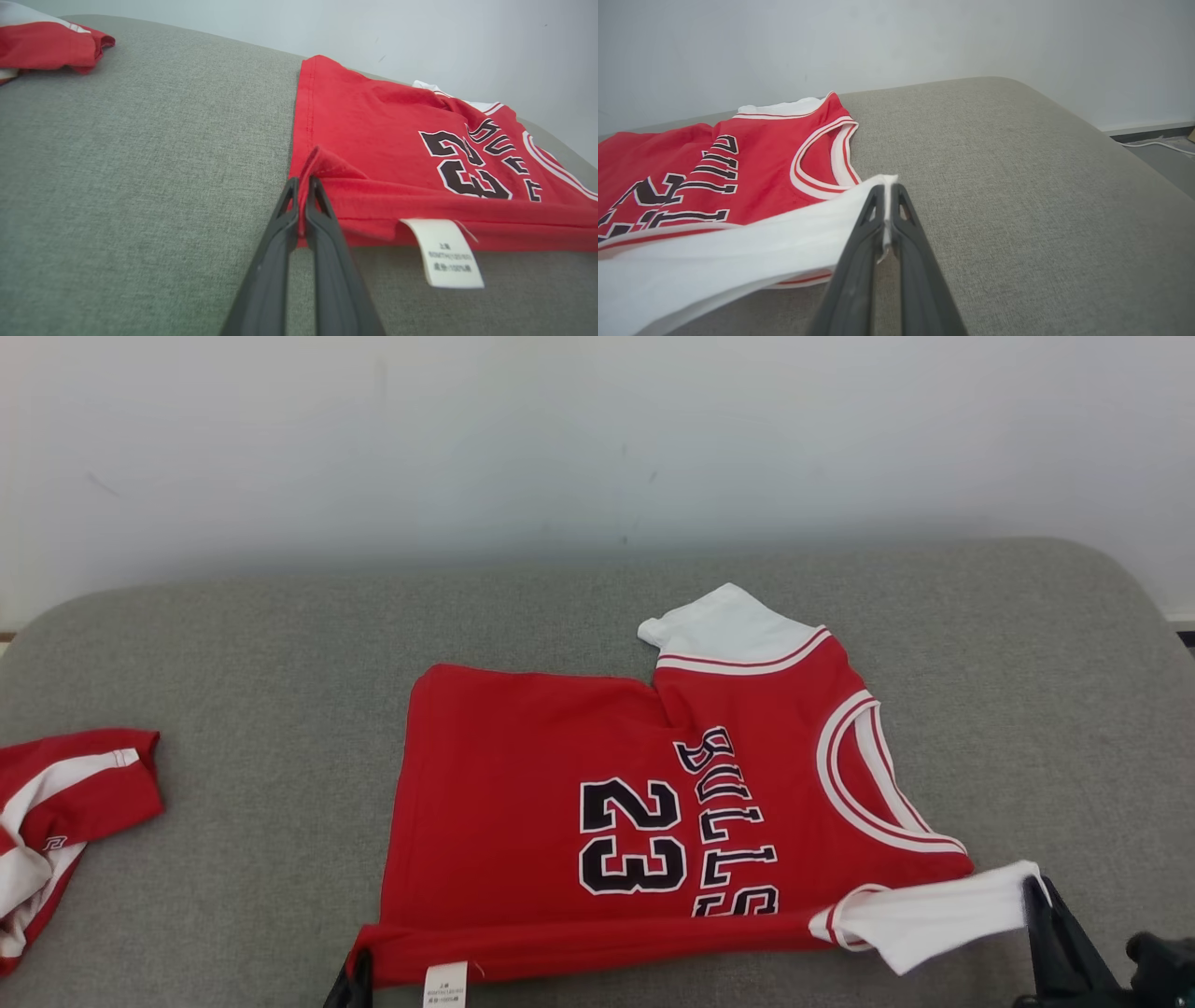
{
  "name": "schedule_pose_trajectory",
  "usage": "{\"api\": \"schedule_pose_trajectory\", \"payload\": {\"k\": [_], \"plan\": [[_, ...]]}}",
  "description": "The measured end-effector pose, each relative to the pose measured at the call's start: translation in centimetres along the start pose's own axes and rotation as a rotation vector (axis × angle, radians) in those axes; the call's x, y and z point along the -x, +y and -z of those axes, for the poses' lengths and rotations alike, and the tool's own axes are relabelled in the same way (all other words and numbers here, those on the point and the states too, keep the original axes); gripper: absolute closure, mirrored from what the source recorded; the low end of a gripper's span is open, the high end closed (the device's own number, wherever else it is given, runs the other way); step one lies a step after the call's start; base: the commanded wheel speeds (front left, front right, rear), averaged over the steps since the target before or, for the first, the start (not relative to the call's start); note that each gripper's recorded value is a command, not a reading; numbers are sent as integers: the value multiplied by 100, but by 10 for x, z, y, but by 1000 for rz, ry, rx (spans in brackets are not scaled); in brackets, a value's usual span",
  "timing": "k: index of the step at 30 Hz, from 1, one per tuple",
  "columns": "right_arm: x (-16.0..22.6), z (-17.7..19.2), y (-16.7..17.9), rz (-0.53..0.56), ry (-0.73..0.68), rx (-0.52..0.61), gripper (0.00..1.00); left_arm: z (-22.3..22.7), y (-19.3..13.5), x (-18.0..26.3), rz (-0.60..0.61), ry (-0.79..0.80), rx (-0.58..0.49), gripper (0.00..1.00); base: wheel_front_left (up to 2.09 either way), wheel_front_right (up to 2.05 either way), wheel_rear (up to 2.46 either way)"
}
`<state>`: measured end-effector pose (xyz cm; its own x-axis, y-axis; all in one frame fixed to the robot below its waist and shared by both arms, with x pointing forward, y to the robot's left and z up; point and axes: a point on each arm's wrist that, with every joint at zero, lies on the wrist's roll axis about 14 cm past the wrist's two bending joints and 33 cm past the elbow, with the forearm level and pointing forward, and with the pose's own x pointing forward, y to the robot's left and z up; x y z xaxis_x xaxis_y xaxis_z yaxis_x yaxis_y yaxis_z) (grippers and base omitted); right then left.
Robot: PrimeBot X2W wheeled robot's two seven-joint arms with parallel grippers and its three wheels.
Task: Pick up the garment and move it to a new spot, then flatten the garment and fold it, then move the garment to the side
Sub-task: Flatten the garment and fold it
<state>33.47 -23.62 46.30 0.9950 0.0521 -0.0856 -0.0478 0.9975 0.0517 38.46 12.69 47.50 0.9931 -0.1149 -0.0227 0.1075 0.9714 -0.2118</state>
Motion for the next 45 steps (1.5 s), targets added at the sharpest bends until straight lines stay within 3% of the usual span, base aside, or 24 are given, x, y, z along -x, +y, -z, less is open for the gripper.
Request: {"api": "schedule_pose_trajectory", "payload": {"k": [14,35,36,37,38,39,45], "plan": [[-78,-23,4,-56,-26,79,100,-6,-12,-54,46,-15,-12,100,0,0,0],[-121,-2,2,-62,39,96,100,9,-10,-94,41,18,-41,100,0,0,0],[-123,-3,3,-62,36,95,100,9,-10,-95,40,19,-41,99,0,0,0],[-125,-3,3,-61,35,93,100,9,-10,-96,37,18,-42,80,0,0,0],[-126,-3,2,-56,35,88,72,8,-10,-98,38,14,-43,53,0,0,0],[-126,-1,1,-51,40,83,0,8,-10,-98,37,15,-43,1,0,0,0],[-136,-26,-3,-27,-42,86,0,-5,-6,-104,10,-31,-62,0,0,0,0]]}}
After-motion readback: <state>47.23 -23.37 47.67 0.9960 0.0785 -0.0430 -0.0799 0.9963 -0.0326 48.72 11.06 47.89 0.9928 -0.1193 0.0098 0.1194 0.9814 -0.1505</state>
